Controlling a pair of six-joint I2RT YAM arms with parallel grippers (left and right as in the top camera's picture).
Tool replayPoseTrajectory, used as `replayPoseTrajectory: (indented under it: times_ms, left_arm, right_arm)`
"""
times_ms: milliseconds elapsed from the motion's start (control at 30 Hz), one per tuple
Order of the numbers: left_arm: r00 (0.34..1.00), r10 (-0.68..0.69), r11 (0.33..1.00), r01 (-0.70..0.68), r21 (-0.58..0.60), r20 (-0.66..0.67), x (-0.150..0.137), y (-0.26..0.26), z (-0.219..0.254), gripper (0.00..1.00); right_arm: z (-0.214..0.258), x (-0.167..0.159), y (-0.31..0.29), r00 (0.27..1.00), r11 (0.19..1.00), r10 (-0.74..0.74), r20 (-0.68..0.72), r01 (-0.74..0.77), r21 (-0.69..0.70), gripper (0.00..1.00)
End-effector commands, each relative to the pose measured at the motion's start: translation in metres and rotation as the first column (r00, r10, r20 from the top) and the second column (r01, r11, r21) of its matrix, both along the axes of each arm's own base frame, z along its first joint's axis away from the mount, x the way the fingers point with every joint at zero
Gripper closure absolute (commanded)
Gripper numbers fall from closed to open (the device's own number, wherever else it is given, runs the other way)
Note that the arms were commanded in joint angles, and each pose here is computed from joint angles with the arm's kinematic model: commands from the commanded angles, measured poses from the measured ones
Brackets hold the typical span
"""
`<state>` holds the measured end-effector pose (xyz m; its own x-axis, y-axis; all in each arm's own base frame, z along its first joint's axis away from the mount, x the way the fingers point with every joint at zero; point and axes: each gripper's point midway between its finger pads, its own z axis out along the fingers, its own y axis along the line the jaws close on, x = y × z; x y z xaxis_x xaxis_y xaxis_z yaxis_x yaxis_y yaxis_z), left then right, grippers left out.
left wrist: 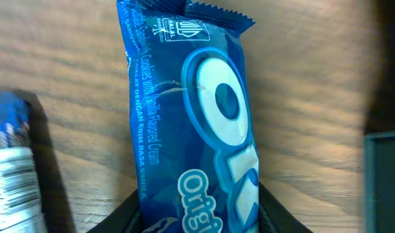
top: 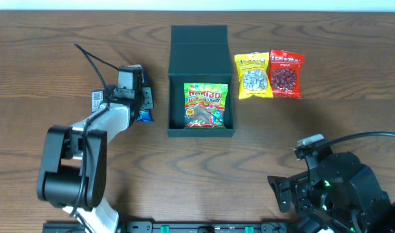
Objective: Pack container
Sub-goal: 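Carry the Oreo pack right and lower it into the box, then release the Oreo pack and hold left gripper beside the box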
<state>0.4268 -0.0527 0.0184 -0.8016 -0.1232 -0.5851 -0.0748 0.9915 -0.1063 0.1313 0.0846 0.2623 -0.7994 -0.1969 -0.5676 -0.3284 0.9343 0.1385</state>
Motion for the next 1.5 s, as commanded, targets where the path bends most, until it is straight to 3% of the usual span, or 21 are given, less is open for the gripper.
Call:
replayPoseTrajectory:
  times_ms: [0, 267, 533, 733, 867, 933, 1100, 1467]
  left_arm:
    - [0.989, -0.026, 0.997, 0.036, -0.066, 0.146, 0.02, -0.015, 0.061, 0.74]
    - [0.954, -0.153, 0.979, 0.182, -0.091, 0.259, 0.007, -0.076, 0.112, 0.76]
    - [0.943, -0.279, 0.948, 0.3, -0.103, 0.183, -0.03, -0.138, 0.099, 0.76]
    - [0.984, -0.147, 0.969, 0.163, -0.184, 0.098, -0.042, -0.136, 0.087, 0.76]
    - [0.986, -0.143, 0.97, 0.158, -0.187, 0.089, -0.043, -0.136, 0.085, 0.75]
    - [0.986, -0.144, 0.97, 0.158, -0.187, 0.088, -0.043, -0.136, 0.085, 0.69]
    - [0.985, -0.143, 0.97, 0.158, -0.187, 0.091, -0.043, -0.136, 0.086, 0.28]
    - [0.977, -0.14, 0.964, 0.172, -0.201, 0.163, -0.036, -0.137, 0.108, 0.26]
  right_arm:
    - [0.003, 0.001, -0.001, 1.0, 1.0, 0.007, 0.015, -0.007, -0.005, 0.01]
    - [0.003, 0.001, -0.001, 1.0, 1.0, 0.007, 0.015, -0.007, -0.005, 0.01]
    - [0.003, 0.001, -0.001, 1.0, 1.0, 0.007, 0.015, -0.007, -0.005, 0.01]
    - [0.003, 0.001, -0.001, 1.0, 1.0, 0.007, 0.015, -0.007, -0.005, 0.01]
    - [0.003, 0.001, -0.001, 1.0, 1.0, 0.007, 0.015, -0.007, -0.005, 0.01]
    - [0.003, 0.001, -0.001, 1.0, 1.0, 0.007, 0.015, -0.007, -0.005, 0.01]
    - [0.003, 0.001, -0.001, 1.0, 1.0, 0.007, 0.015, -0.007, -0.005, 0.01]
    - [0.003, 0.001, -0.001, 1.0, 1.0, 0.007, 0.015, -0.007, -0.005, 0.01]
